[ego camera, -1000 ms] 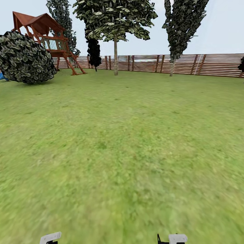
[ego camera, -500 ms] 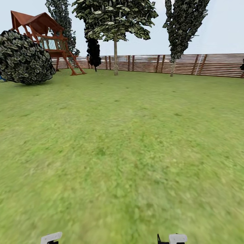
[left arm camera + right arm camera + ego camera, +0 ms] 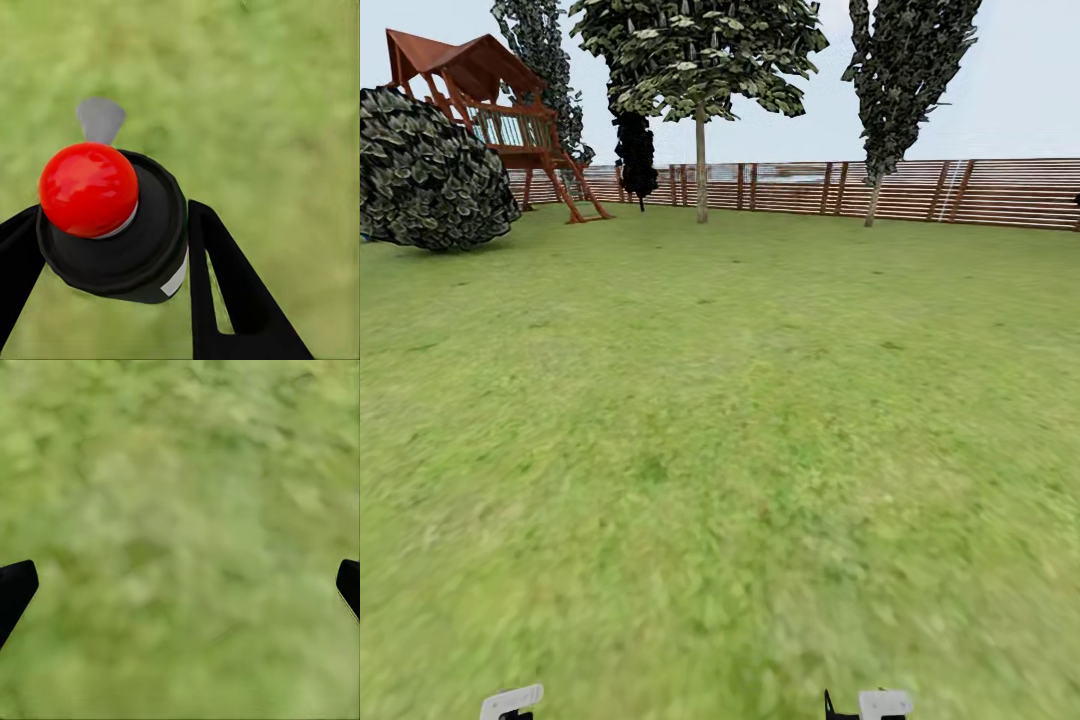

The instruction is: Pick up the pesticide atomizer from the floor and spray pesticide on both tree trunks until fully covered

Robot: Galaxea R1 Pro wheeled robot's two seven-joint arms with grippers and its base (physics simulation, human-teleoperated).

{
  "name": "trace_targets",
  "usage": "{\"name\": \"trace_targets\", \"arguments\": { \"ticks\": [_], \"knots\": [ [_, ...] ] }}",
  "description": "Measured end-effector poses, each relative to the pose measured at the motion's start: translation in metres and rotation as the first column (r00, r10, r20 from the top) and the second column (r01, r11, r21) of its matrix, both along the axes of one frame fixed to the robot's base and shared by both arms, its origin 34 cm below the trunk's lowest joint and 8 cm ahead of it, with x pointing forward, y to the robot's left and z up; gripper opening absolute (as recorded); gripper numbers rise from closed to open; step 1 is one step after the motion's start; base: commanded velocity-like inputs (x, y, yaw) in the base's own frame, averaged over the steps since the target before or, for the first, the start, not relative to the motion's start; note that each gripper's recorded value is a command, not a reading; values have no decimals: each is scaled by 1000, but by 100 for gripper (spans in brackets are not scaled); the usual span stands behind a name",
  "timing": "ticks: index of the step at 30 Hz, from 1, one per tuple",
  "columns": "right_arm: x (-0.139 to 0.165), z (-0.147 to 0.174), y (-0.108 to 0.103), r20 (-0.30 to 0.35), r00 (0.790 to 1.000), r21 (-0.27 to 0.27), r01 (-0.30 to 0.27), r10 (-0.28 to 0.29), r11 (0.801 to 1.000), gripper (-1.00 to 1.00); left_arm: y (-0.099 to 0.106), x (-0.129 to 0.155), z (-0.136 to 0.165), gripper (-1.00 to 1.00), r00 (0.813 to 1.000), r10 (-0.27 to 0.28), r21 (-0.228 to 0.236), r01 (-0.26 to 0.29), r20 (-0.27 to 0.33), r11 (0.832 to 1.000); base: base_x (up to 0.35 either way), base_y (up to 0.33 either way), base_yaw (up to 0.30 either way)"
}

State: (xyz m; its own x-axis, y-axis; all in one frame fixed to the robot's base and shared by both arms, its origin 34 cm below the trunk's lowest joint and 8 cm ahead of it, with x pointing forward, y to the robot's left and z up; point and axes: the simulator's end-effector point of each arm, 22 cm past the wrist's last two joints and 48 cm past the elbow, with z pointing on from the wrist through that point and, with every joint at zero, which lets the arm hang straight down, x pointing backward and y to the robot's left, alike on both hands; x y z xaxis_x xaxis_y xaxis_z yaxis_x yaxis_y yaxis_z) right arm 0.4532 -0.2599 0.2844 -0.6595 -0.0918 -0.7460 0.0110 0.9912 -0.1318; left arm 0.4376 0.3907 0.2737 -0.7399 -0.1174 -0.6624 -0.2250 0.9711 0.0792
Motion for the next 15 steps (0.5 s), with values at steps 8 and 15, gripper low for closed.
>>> {"name": "trace_targets", "arguments": {
  "ticks": [8,15],
  "knots": [
    [0,0,0,0,1000,0,0,0,1000,100,0,0,0,-100,1000,0,0,0,1,1000,337,0,0],
    [0,0,0,0,1000,0,0,0,1000,100,0,0,0,-100,1000,0,0,0,0,1000,337,0,0]
  ]
}}
